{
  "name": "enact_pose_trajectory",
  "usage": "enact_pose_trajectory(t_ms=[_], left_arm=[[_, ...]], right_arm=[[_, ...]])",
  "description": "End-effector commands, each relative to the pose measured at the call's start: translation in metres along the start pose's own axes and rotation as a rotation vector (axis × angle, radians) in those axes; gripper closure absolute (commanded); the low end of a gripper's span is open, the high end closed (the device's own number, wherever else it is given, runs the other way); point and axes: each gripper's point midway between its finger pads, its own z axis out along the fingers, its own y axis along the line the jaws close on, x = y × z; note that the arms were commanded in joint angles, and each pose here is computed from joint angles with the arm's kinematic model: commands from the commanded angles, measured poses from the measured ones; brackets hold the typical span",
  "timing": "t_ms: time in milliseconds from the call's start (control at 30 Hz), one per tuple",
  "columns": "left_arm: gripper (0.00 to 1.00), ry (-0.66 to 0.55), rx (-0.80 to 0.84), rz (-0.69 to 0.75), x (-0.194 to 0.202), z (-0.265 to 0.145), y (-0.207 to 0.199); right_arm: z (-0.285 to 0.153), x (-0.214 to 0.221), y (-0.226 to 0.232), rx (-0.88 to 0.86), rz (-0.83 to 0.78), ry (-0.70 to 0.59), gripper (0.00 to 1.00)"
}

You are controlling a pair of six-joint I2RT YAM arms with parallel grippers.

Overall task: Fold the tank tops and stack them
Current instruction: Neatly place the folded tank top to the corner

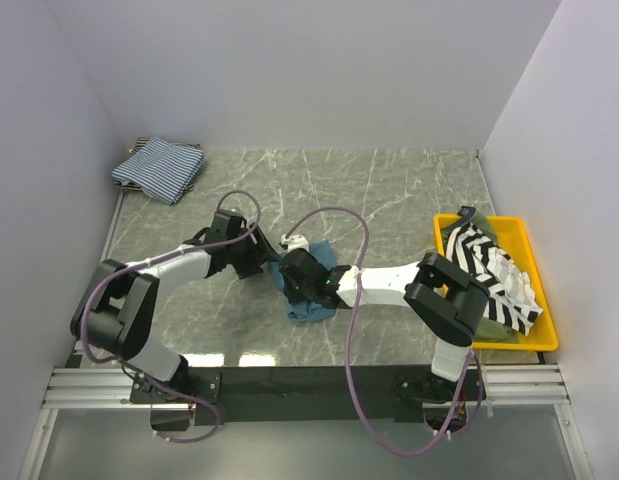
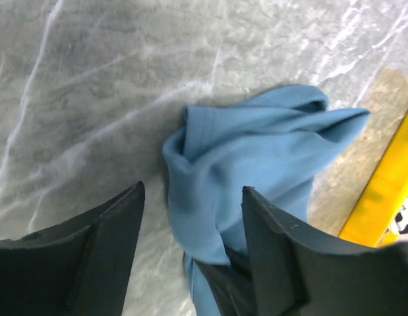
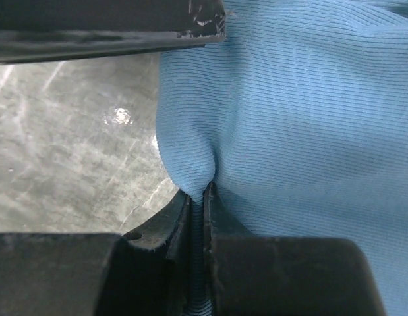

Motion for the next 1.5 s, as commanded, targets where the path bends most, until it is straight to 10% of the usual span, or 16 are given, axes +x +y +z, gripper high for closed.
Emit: enact_pose_trajectory(t_ms=[0,833,1333,1467], left_arm=[[0.28,-0.03,0.053,0.033,-0.01,-0.024,-0.022],[0.19,0.063,0.091,-0.305,0.067,-0.003,-0.018],[0.64,0.048,0.022,-0.259,0.061,0.03,-0.01],[0.87,0.04,0.026,-0.226,0.057,0.035,-0.012]], right_arm=[[-0.005,-0.001,0.012,-0.096,0.044,-0.007,1.0],[-0.026,-0.016,0.008,-0.145,0.155,-0.109,1.0],[-0.028,-0.015,0.013,-0.176,0.16,-0.104,1.0],[-0.03,-0.016,0.015,-0.182,0.151,-0.105,0.67]])
